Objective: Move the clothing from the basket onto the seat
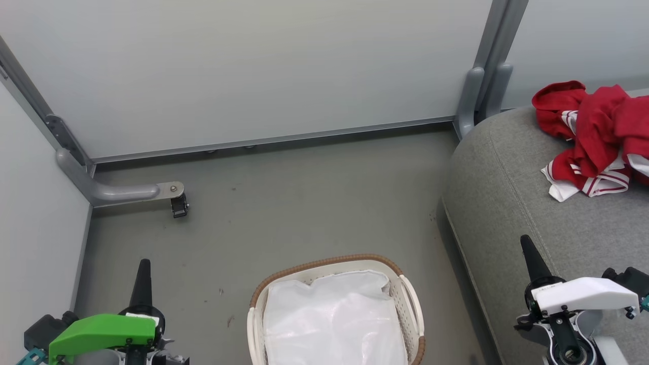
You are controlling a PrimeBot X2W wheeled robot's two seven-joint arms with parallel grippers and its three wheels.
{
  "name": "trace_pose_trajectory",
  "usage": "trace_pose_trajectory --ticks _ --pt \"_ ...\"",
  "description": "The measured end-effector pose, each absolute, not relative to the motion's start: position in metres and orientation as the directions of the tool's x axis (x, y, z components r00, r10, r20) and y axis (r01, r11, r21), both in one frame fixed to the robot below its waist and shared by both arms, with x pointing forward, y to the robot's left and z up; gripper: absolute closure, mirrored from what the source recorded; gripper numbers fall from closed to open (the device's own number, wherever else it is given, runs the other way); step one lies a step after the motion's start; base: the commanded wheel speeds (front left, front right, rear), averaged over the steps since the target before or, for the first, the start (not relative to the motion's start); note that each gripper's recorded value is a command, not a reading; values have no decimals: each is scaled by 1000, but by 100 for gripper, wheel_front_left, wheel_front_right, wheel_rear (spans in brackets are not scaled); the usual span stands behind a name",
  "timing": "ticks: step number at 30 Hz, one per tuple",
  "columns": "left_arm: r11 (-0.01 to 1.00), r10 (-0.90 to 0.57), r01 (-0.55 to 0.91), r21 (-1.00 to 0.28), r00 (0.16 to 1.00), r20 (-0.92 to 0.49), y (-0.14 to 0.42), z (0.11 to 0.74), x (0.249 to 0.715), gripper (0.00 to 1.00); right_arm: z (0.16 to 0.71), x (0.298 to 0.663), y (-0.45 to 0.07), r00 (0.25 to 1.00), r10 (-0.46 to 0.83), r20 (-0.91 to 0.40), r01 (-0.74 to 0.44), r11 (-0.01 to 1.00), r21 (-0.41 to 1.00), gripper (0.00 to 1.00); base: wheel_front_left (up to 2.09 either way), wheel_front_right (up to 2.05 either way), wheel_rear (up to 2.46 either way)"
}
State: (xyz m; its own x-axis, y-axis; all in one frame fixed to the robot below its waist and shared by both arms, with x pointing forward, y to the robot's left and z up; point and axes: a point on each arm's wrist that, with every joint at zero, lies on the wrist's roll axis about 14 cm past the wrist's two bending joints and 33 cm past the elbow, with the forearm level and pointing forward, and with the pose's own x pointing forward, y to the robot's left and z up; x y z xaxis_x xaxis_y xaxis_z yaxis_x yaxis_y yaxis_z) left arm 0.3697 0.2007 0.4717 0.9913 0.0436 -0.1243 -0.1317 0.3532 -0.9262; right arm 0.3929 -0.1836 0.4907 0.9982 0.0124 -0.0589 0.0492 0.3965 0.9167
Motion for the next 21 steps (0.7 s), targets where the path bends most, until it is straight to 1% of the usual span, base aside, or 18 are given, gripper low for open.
trace_pose_trajectory --ticks 21 --pt "197 25 -88 -976 996 -85 201 484 378 100 496 392 -190 999 7 -43 40 220 975 100 0 0 0"
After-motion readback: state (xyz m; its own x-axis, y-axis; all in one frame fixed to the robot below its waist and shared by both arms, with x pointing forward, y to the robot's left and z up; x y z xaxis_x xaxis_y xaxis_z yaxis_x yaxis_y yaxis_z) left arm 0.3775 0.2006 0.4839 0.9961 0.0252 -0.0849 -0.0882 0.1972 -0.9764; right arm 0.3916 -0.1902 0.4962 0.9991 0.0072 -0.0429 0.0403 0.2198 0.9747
